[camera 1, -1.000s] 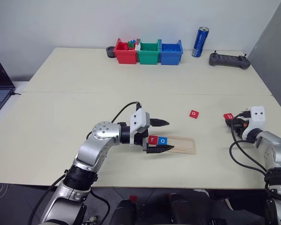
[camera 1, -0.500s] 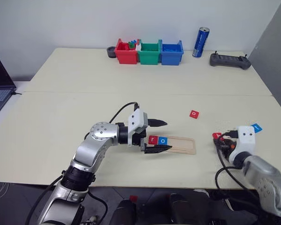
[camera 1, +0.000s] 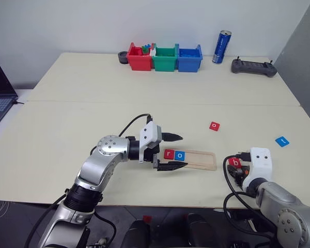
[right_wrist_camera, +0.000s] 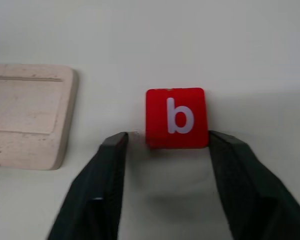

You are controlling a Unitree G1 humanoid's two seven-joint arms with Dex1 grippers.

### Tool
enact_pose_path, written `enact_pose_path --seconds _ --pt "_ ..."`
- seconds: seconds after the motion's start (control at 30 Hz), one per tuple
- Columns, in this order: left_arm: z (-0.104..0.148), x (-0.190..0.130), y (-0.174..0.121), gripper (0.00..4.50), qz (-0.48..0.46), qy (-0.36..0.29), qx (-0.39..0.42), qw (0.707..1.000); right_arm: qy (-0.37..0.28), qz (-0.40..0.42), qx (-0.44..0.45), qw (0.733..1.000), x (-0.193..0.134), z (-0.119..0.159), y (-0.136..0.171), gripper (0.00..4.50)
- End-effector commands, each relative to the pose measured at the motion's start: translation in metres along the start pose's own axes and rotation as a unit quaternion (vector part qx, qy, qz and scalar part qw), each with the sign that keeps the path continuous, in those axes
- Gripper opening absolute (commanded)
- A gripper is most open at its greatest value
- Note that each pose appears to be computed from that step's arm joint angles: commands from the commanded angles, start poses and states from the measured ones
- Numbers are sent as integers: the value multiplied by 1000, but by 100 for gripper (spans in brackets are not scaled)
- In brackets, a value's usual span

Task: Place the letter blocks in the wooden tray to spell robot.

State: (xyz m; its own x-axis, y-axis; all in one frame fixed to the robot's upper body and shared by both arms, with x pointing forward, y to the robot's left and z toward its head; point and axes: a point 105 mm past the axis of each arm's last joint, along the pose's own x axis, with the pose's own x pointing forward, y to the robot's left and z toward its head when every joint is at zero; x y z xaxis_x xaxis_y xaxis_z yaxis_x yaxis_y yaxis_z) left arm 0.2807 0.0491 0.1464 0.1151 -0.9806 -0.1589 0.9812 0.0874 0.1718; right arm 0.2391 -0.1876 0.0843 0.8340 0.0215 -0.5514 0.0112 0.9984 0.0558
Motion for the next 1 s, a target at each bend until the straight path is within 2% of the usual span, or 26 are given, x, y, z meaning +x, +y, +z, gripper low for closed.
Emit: enact_pose_path --seconds 0.03,0.07,0.1,0.2,0.3,0.37,0.4,0.47,0.57,0.63,0.8,1.0 --pt "12 1 -2 450 -8 -13 21 1000 -2 -10 -22 1000 -1 4 -6 395" --pt "12 1 -2 450 -7 -13 22 1000 -7 -13 -26 1000 -2 7 -7 429" --pt "12 1 -1 450 -6 -13 22 1000 -17 -17 -31 999 -2 12 -8 444" --pt "12 2 -1 450 -5 -15 23 1000 -57 -36 -33 997 -5 34 -10 444" --pt "11 3 -1 450 -5 -15 24 1000 -132 -45 -57 989 -8 75 -10 444" --pt "11 3 -1 450 -5 -16 24 1000 -159 -40 -72 984 -9 91 -8 444" --pt "11 4 -1 450 -5 -17 25 1000 -169 -18 -76 983 -8 98 -3 444" --pt "10 4 -1 450 -9 -17 30 999 -197 73 -153 966 -8 108 18 444" --pt "10 5 -5 450 -27 -19 32 999 -166 233 -262 922 -12 83 26 444" --pt "8 6 -5 450 -32 -16 33 999 -160 280 -318 891 -13 75 12 444" --pt "8 8 -3 450 -36 -18 36 999 -117 337 -400 844 -5 64 -29 444" --pt "6 7 -6 450 -39 -16 33 999 -45 377 -423 823 4 53 -50 444"
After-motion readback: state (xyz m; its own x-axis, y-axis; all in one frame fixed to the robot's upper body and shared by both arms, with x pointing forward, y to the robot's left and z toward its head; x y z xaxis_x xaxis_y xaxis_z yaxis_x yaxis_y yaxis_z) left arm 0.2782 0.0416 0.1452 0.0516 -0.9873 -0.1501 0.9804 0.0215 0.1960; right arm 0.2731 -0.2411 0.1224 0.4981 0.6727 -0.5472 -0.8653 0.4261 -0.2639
